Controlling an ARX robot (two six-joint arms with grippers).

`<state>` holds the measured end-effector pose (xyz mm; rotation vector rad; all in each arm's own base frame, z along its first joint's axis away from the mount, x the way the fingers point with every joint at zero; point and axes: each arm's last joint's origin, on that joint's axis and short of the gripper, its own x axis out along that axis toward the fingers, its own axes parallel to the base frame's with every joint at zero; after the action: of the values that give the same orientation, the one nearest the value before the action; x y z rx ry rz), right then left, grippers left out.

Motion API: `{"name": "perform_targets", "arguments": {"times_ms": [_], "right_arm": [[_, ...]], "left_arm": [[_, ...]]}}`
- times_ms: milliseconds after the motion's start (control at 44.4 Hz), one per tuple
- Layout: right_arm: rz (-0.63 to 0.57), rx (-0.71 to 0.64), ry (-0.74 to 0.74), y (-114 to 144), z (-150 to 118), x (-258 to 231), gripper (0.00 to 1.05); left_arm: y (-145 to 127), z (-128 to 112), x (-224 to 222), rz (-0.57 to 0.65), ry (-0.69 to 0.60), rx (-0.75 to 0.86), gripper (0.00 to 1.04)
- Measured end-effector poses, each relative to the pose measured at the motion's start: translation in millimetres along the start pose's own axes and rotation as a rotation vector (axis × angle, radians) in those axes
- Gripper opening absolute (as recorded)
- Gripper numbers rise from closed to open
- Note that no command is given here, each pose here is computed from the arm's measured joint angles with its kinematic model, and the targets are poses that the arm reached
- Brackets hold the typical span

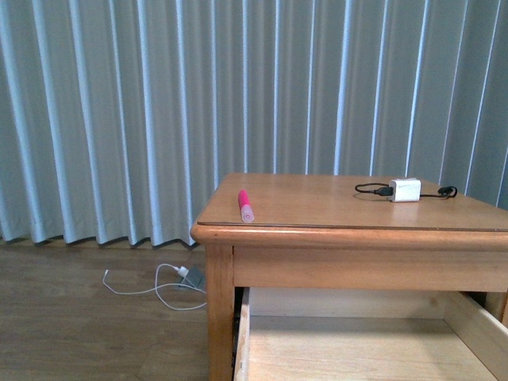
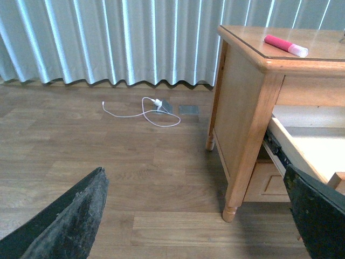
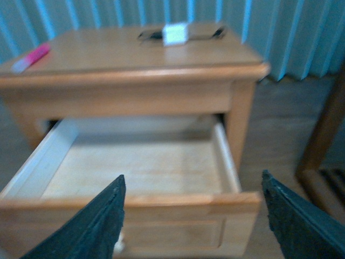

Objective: Place pink marker in drawer with both arms

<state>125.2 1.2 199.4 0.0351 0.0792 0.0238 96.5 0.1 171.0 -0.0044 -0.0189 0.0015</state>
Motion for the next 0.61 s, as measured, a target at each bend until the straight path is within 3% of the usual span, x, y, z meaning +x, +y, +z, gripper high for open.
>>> {"name": "perform_targets", "arguments": {"times_ms": [68, 248, 608], "right_arm": [[-0.03, -0.014, -0.082, -1, 0, -4, 0.59], [-0.025, -0.029, -0.073, -2, -14, -7, 0.22], [-0.024, -0.031, -0.081, -1, -14, -8, 0.98]], "left_arm": [[0, 0, 0, -0.001, 0.0, 0.0, 0.99], [0, 0, 0, -0.001, 0.0, 0.0, 0.99], [0, 0, 0, -0.002, 0.0, 0.0, 0.99]]}}
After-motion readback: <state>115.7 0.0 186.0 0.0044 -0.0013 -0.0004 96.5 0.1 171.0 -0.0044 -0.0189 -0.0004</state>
